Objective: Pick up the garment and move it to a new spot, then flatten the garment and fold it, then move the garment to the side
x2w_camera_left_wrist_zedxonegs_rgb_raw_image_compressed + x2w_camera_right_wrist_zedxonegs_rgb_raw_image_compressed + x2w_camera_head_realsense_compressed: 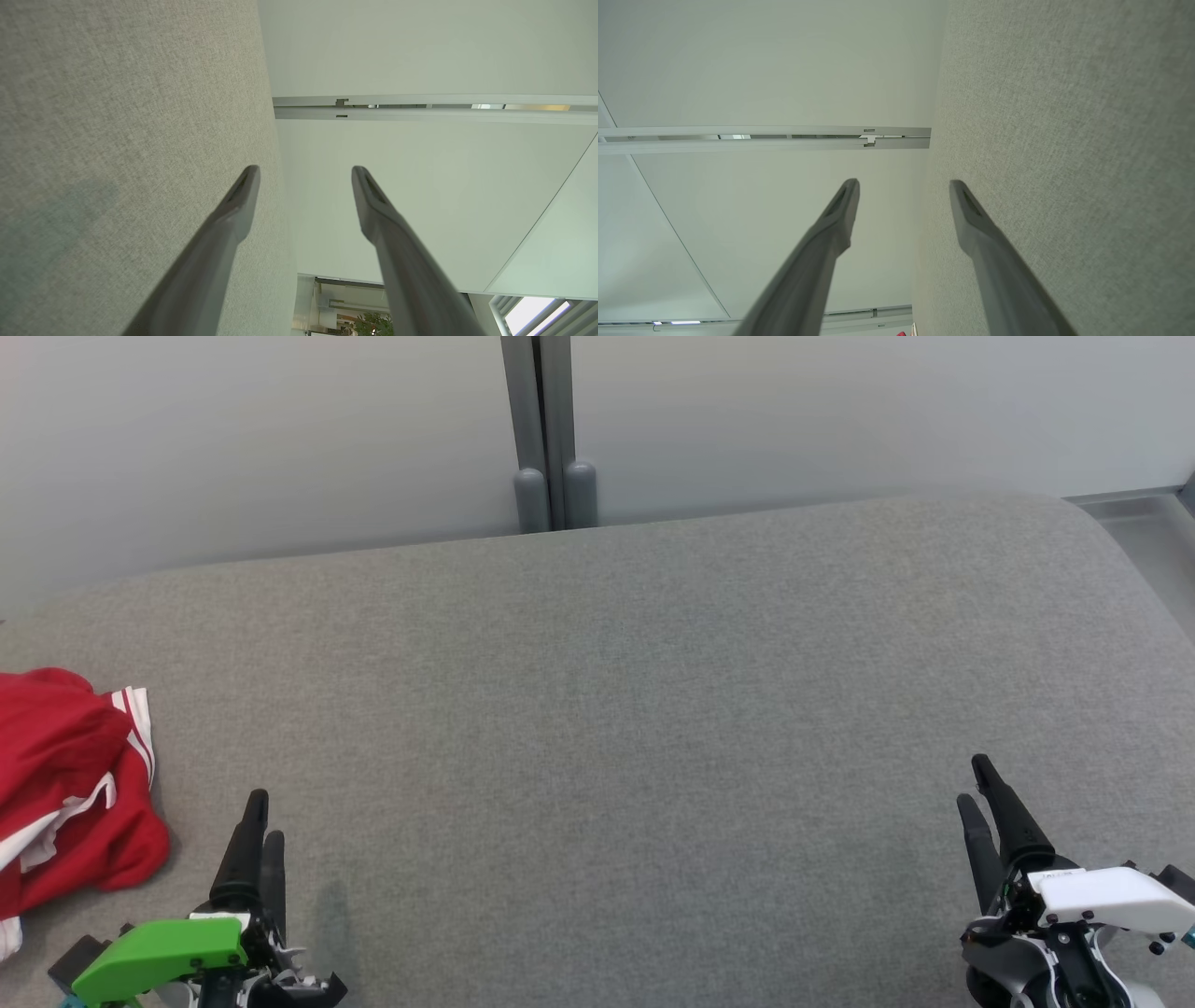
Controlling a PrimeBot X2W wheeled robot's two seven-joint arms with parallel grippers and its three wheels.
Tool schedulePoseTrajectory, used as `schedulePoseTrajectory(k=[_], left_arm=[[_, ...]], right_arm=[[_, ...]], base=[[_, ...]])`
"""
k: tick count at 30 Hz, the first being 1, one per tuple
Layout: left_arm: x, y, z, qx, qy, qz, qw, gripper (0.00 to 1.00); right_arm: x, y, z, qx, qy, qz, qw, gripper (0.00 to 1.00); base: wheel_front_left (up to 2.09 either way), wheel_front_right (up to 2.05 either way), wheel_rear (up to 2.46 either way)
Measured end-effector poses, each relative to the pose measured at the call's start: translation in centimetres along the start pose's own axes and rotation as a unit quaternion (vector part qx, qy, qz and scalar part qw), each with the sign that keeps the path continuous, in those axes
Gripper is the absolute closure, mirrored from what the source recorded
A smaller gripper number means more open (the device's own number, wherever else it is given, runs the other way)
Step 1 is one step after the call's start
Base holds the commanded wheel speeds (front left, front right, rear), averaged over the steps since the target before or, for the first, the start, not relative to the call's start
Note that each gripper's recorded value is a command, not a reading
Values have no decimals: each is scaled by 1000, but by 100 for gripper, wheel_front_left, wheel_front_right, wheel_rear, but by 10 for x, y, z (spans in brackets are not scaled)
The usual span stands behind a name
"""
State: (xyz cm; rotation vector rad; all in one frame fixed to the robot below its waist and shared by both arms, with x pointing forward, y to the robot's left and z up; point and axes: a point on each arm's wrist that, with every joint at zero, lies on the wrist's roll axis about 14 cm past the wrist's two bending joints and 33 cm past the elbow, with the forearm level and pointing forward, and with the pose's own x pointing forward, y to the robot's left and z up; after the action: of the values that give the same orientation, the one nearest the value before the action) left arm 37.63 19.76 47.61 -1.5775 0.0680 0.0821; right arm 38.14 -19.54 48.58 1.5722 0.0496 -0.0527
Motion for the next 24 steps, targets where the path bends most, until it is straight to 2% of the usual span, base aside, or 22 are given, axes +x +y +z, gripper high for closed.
schedulePoseTrajectory(k=[10, 24], left_arm=[[1, 3, 2, 105, -4, 9, 994, 0], [2, -1, -1, 259, -7, 6, 966, 0]], right_arm=[[1, 1, 5, -98, -8, -3, 995, 0], [1, 9, 5, -232, -20, 6, 972, 0]], base=[[0, 0, 0], [0, 0, 0]])
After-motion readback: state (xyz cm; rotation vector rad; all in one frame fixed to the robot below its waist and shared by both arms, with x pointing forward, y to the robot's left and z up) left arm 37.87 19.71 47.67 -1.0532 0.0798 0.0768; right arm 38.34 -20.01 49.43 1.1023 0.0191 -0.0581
